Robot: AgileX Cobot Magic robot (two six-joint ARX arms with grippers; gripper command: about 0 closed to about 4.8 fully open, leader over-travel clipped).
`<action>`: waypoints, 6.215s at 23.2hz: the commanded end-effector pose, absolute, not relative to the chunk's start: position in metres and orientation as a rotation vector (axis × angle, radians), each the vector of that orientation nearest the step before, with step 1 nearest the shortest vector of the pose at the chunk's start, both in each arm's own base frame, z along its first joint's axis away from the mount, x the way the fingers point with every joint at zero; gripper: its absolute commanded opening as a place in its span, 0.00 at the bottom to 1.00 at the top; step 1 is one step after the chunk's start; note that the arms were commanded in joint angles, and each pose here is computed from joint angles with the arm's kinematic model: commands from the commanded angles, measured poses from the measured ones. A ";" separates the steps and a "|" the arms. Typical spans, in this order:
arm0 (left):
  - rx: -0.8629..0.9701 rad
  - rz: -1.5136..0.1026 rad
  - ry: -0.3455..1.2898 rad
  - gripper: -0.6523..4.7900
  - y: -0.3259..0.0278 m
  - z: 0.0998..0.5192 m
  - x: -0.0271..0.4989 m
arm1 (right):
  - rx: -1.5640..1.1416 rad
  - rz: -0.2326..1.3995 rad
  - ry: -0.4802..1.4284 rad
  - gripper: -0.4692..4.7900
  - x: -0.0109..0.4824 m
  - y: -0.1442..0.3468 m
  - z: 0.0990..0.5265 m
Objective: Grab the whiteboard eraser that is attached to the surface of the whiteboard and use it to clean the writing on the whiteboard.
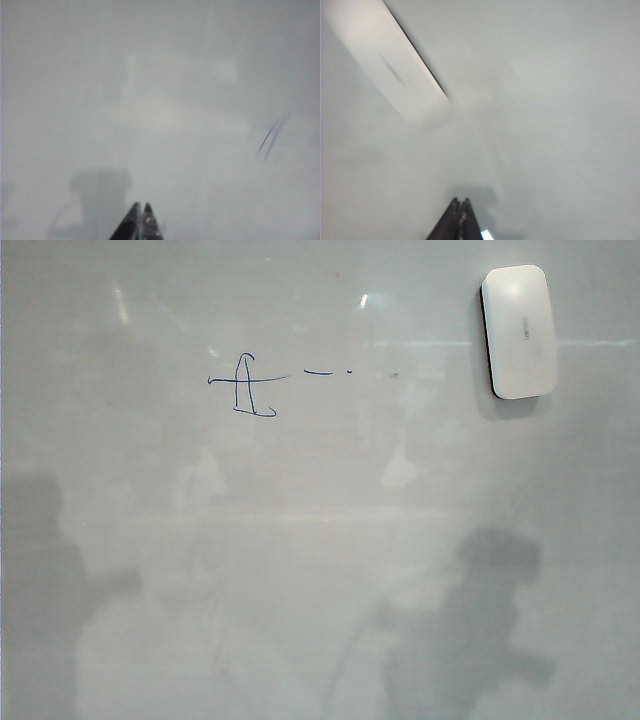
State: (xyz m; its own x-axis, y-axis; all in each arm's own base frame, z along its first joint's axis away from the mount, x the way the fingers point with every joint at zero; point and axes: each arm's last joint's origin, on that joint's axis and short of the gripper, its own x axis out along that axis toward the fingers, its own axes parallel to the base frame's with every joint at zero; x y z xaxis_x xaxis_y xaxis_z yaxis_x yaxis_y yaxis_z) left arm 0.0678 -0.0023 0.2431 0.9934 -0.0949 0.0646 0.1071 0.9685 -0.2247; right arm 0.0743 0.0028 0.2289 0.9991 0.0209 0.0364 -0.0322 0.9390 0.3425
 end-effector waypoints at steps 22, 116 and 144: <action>-0.038 -0.517 0.167 0.11 -0.015 0.314 -0.016 | -0.156 0.180 -0.019 0.30 0.092 0.008 0.381; 0.016 -0.581 0.265 0.11 -0.016 0.312 0.026 | -0.151 -0.015 -0.119 0.51 0.275 0.091 0.249; 0.029 -0.506 0.301 0.12 -0.014 0.309 0.026 | -1.162 0.280 -0.150 0.51 0.255 0.233 0.290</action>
